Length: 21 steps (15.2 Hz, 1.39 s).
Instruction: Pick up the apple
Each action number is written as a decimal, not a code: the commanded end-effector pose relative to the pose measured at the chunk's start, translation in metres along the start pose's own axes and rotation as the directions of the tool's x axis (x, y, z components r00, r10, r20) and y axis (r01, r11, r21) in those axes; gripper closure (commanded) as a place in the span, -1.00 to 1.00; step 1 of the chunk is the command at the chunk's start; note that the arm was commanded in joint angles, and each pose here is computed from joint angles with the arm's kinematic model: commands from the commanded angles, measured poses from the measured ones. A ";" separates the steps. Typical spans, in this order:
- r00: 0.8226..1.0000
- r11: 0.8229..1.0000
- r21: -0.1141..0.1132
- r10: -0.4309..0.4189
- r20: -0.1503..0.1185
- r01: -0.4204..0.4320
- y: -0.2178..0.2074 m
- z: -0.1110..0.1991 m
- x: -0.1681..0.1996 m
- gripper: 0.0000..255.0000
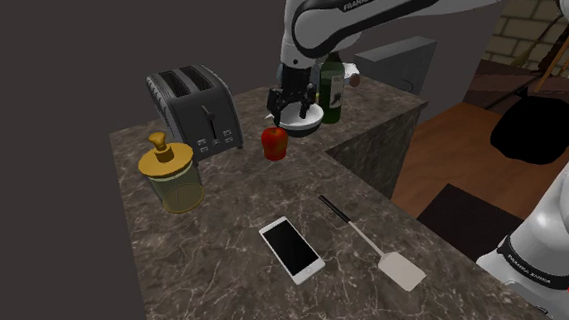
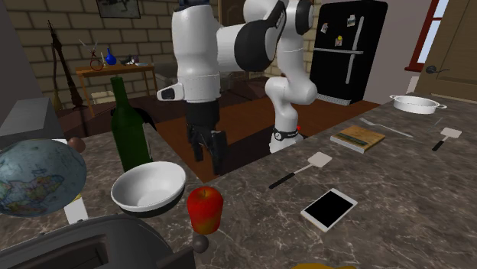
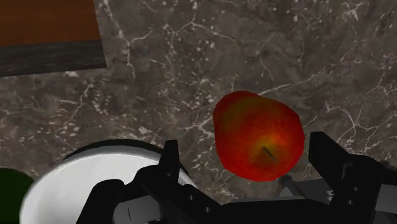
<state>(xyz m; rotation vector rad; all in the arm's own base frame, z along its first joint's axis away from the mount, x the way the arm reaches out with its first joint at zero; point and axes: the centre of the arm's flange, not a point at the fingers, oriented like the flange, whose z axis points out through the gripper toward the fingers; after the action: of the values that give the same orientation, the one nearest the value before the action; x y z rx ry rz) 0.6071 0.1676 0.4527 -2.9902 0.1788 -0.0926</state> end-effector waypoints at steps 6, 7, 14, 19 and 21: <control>0.999 1.000 0.010 0.026 -0.025 -0.026 -0.030 0.033 0.058 -1.00; 0.999 1.000 0.010 0.026 -0.025 -0.026 -0.029 0.038 0.057 -1.00; 0.999 1.000 0.010 0.026 -0.025 -0.026 -0.025 0.067 0.056 -1.00; 0.999 1.000 0.010 0.026 -0.026 -0.026 -0.024 0.066 0.056 1.00; 0.999 1.000 0.010 0.026 -0.025 -0.026 -0.024 0.067 0.056 1.00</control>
<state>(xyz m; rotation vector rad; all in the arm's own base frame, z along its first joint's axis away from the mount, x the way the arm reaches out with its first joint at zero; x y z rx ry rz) 0.6702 0.1937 0.3955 -2.9757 0.2206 -0.1347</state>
